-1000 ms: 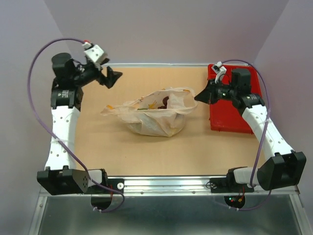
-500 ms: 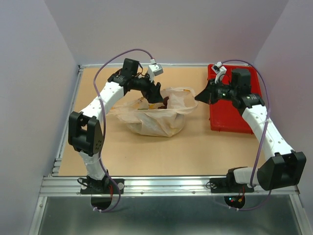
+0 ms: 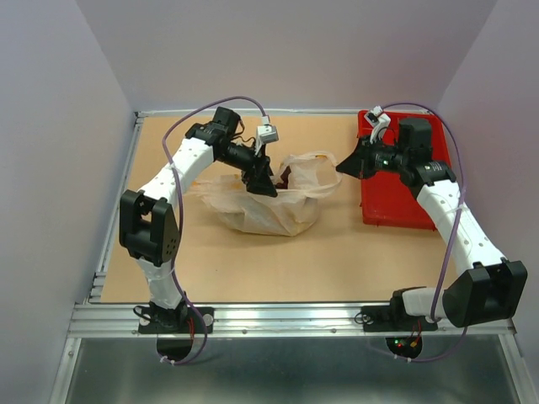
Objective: Place the fake fruits into the plastic bag and tie a complex knot
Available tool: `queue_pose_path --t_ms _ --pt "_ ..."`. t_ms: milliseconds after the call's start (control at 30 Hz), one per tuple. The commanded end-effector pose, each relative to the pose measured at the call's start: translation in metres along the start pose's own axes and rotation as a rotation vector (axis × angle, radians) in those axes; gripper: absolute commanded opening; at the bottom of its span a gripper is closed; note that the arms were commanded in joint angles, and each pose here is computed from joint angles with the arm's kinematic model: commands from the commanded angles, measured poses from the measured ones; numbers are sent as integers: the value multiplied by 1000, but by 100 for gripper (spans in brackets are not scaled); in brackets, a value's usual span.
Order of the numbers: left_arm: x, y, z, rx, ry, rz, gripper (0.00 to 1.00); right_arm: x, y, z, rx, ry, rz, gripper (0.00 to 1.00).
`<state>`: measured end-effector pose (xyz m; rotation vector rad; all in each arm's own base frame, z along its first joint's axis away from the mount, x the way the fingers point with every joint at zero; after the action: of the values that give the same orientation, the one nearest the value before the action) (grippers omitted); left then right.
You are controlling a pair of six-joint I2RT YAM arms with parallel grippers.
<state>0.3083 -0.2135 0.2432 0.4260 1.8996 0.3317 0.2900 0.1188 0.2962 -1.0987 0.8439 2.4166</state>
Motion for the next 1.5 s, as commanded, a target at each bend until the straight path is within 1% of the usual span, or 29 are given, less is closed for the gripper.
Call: queue_pose_path --t_ms 0,67,100,133,167,233,267,300,333,433,467,633,733,767,800,833,900,933,967,1033,1100,1133,1200,1267,1333,1367,1400,1433,1467 --pt "-5 0 -16 -11 -71 -4 91 -16 7 8 3 48 -55 0" --pt "-1 -3 -13 -78 -124 35 91 -18 8 9 3 40 -59 0" --pt "3 -12 -11 -104 -151 34 91 -20 8 10 6 29 -65 1" --pt "1 -11 -14 -130 -183 26 91 -21 8 10 6 21 -66 0" --pt "9 -15 -7 -176 -199 38 86 -22 7 10 10 12 -67 0" --pt "16 -20 -6 -188 -229 57 77 -26 7 12 7 -16 -74 0" --pt "24 -22 -4 -195 -228 74 61 -28 6 12 8 -33 -74 0" --pt "27 -23 -2 -195 -228 80 51 -29 6 12 9 -31 -77 0" --pt "32 -25 -1 -187 -245 91 35 -31 6 13 10 -49 -80 0" --pt "42 -28 -2 -157 -241 110 7 -31 0 6 40 -91 -77 0" --pt "46 -30 0 -146 -243 122 0 -33 -1 4 50 -98 -80 0" --pt "70 -39 7 -91 -211 183 0 -45 -22 -11 45 -154 -90 1" --pt "77 -40 12 -73 -181 190 0 -61 -27 -2 -53 -132 -111 1" --pt "75 -40 12 -60 -172 175 0 -61 -31 -3 -81 -134 -95 10" --pt "73 -39 15 -52 -158 165 0 -63 -29 4 -145 -106 -77 28" --pt "68 -36 15 -45 -163 149 0 -61 -28 6 -161 -97 -69 37" --pt "59 -34 14 1 -146 116 0 -59 -7 13 -184 -43 -93 51" --pt "61 -33 19 23 -165 112 0 -48 -1 5 -164 9 -96 66" --pt "55 -30 15 52 -158 106 0 -45 17 18 -165 93 -133 69" --pt "55 -31 16 73 -166 109 0 -25 28 12 -147 240 -140 80" --pt "55 -29 14 85 -165 113 0 -17 43 18 -134 426 -173 85" --pt "55 -29 13 88 -168 113 0 -11 44 16 -129 455 -167 85" --pt "54 -28 11 93 -172 105 0 7 41 7 -142 510 -133 85" --pt "52 -27 9 95 -179 104 0 20 35 -2 -158 525 -105 84" --pt "52 -26 8 97 -190 100 0 41 23 -14 -224 575 -67 84" --pt "51 -26 6 97 -193 93 0 51 15 -24 -241 566 -42 84" --pt "52 -26 6 97 -199 92 0 54 10 -26 -284 585 -48 85" --pt "51 -26 5 98 -203 89 0 61 3 -34 -300 605 -38 90" --pt "51 -26 5 99 -205 87 0 60 -6 -43 -308 618 -52 91"
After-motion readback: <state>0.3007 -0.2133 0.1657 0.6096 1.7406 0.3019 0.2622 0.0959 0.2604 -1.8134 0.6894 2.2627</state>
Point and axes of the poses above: each gripper's point midway between its finger pads, its own y axis back along the fingers, its own z axis along the line the jaws close on, x = y × z, the point moved 7 cm from there along y, back along the fingers, and after that the axes turned 4 degrees about -y, right-handed, at the moved point
